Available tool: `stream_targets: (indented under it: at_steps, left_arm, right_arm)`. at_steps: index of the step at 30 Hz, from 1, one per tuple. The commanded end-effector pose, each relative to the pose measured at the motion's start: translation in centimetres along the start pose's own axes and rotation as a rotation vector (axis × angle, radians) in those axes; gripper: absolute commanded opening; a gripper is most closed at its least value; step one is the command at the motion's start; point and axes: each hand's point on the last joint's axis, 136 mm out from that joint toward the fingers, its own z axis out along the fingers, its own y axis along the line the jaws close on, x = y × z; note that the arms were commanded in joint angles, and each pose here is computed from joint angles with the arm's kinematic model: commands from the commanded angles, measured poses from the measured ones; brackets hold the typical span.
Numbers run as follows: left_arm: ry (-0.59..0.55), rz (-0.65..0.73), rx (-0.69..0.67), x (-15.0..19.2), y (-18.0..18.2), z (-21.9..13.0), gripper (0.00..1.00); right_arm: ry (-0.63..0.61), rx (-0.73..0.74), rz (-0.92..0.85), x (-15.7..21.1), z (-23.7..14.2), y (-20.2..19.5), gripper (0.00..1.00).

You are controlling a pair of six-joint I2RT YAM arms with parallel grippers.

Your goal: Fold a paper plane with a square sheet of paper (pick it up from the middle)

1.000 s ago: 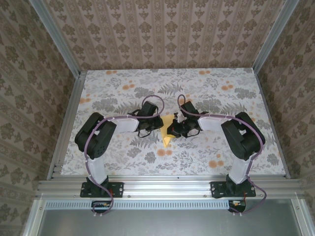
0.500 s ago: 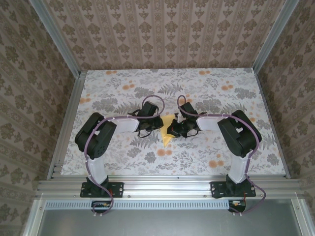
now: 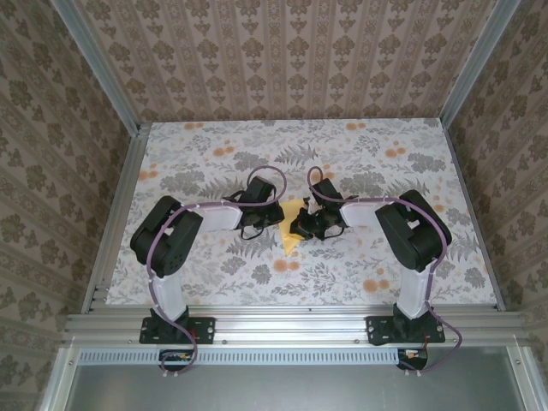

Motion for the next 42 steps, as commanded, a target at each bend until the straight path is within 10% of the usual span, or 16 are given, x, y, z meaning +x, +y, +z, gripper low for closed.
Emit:
stream_targets:
  at_steps: [1, 42]
  left_arm:
    - [0.073, 0.012, -0.083, 2.1, 2.1, 0.9, 0.15]
    - [0.073, 0.047, -0.157, 1.9, 2.8, 0.6, 0.15]
  right_arm:
    - [-0.002, -0.002, -0.011, -0.5, 0.7, 0.2, 0.01]
    - [-0.008, -0.072, -0.083, -0.4, -0.1, 1.8, 0.12]
